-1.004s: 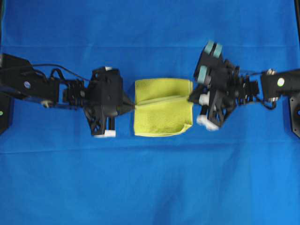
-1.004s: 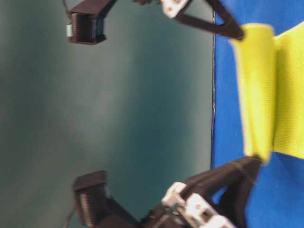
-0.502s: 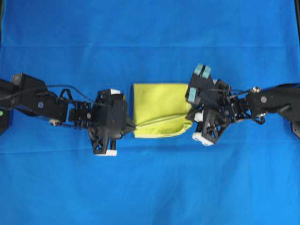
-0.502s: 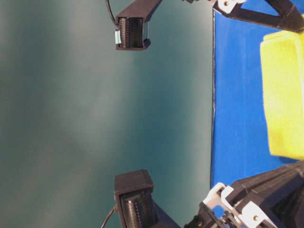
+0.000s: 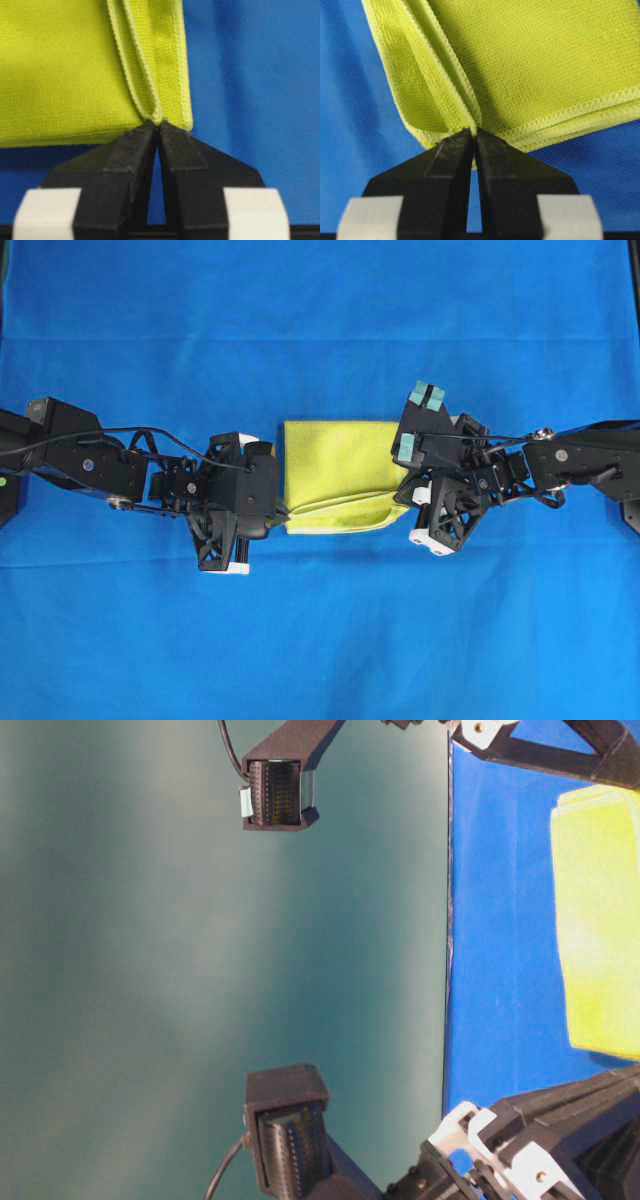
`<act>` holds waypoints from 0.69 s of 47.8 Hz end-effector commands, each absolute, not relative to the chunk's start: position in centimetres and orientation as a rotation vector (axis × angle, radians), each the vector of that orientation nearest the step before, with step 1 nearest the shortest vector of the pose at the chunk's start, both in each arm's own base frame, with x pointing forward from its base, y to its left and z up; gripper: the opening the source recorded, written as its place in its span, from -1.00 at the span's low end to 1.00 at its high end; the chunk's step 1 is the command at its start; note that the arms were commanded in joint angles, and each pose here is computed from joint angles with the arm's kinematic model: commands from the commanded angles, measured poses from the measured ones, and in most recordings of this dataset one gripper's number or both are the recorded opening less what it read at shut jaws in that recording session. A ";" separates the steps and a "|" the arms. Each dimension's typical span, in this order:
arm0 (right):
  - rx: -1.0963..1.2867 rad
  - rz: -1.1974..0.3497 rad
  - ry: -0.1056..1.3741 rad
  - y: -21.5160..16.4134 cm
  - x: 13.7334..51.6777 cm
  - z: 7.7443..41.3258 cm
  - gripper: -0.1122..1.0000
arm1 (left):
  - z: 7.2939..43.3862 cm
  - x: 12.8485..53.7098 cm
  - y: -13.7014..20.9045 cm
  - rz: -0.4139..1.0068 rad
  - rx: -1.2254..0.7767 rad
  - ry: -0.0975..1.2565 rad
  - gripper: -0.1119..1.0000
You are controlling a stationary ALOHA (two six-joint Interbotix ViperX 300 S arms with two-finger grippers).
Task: Fold the yellow towel.
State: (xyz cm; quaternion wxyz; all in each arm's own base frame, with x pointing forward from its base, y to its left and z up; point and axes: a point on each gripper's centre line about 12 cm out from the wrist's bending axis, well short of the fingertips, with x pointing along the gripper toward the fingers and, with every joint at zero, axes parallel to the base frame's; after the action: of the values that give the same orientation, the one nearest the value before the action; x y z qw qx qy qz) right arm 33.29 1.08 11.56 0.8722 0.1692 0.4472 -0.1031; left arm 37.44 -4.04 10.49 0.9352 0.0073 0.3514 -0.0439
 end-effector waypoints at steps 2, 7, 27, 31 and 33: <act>0.355 -0.202 0.906 1.5 34.0 12.6 -0.58 | 12.1 38.4 -4.2 -0.094 0.015 0.668 -0.52; 0.339 -0.201 0.916 1.9 34.1 13.1 -0.01 | 12.9 38.4 -4.4 -0.105 0.029 0.650 -0.02; 0.283 -0.174 0.834 3.1 32.5 19.5 0.17 | 18.9 35.8 -4.3 -0.113 0.028 0.592 0.13; 0.246 -0.175 0.799 2.7 31.8 20.9 0.17 | 20.5 34.8 -4.2 -0.116 0.033 0.552 0.13; 0.222 -0.174 0.781 2.5 31.4 21.7 0.17 | 21.1 34.3 -4.1 -0.118 0.038 0.533 0.13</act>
State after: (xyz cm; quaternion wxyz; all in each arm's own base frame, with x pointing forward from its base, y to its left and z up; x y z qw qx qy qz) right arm 31.89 2.75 19.40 0.9006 0.1219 0.4077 -0.0891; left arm 34.95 -4.08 18.69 0.9529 0.0175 0.2978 -0.0552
